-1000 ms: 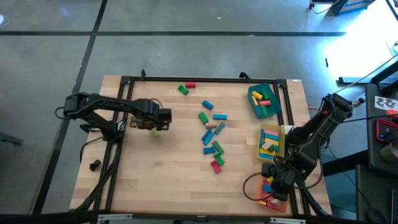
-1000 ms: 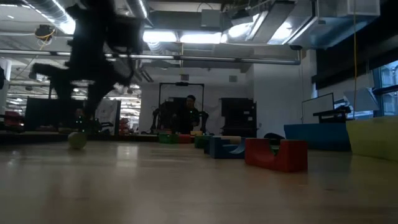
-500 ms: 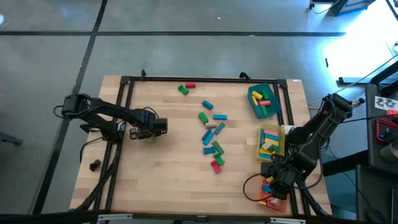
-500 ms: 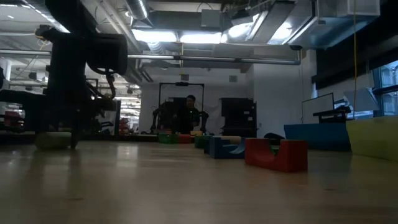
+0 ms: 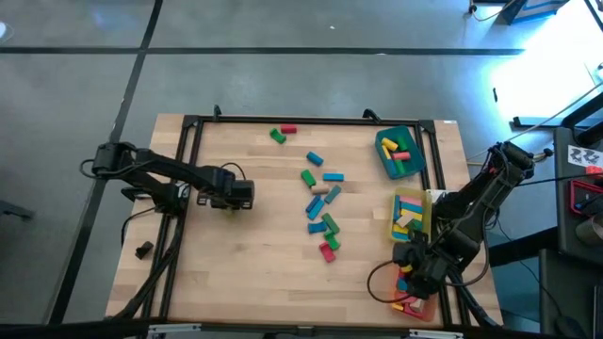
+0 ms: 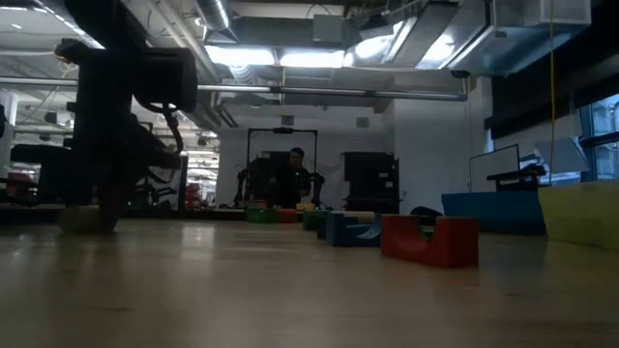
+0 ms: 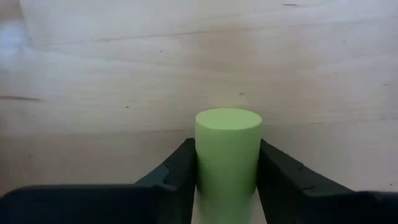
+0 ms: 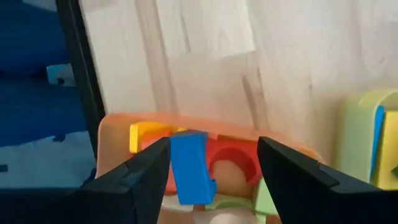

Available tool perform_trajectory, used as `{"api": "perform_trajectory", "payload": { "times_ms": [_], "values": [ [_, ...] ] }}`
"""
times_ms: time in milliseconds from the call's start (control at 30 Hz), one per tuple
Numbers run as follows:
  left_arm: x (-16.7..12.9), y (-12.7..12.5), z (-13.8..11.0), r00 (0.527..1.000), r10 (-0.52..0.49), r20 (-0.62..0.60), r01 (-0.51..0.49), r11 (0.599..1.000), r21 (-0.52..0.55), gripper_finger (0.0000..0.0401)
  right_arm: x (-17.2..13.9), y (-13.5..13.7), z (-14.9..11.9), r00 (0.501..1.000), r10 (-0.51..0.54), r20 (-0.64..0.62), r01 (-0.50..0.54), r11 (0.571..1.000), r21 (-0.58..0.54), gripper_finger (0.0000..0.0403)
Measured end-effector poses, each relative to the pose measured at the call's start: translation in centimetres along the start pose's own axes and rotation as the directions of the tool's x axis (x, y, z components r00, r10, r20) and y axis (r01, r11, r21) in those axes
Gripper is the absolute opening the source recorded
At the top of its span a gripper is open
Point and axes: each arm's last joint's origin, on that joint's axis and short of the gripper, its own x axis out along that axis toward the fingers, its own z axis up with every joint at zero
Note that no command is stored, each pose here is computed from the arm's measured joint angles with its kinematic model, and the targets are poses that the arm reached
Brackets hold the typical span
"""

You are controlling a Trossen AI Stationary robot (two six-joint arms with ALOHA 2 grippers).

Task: Sort blocks by size
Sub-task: Put the light green cylindrical block into the blue bin

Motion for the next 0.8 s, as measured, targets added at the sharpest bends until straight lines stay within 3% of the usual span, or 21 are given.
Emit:
{"api": "perform_trajectory", "payload": {
  "times_ms": [233,333,400,500,600,700,800],
  "values": [
    [-0.8,-0.4,0.2,0.996,-0.080,0.038,0.080,0.997,0.009,0.0115,0.0,-0.2,0.5,0.984,-0.077,0.163,0.077,0.997,0.007,0.0241],
    [-2.0,-1.7,0.4,0.970,-0.238,0.059,0.235,0.971,0.047,0.0115,-0.1,-0.3,0.6,0.969,-0.106,0.221,0.106,0.994,0.014,0.0241],
    [-2.7,-2.6,0.5,0.929,-0.363,0.067,0.357,0.930,0.089,0.0115,-0.1,-0.3,0.7,0.960,-0.121,0.253,0.120,0.993,0.018,0.0241],
    [-4.1,-4.6,0.8,0.801,-0.591,0.091,0.571,0.802,0.176,0.0115,-0.2,-0.4,0.8,0.948,-0.137,0.287,0.136,0.990,0.025,0.0241],
    [-5.6,-6.5,1.1,0.627,-0.771,0.112,0.719,0.628,0.299,0.0115,-0.2,-0.4,0.9,0.941,-0.145,0.305,0.143,0.989,0.027,0.0241],
    [-6.8,-7.9,1.1,0.465,-0.876,0.129,0.772,0.473,0.426,0.0118,-0.2,-0.5,1.1,0.917,-0.172,0.360,0.170,0.985,0.037,0.0241],
    [-7.5,-8.9,0.8,0.347,-0.929,0.131,0.761,0.361,0.539,0.0122,-0.5,-0.6,1.5,0.831,-0.237,0.504,0.233,0.970,0.073,0.0241]
  ]
}}
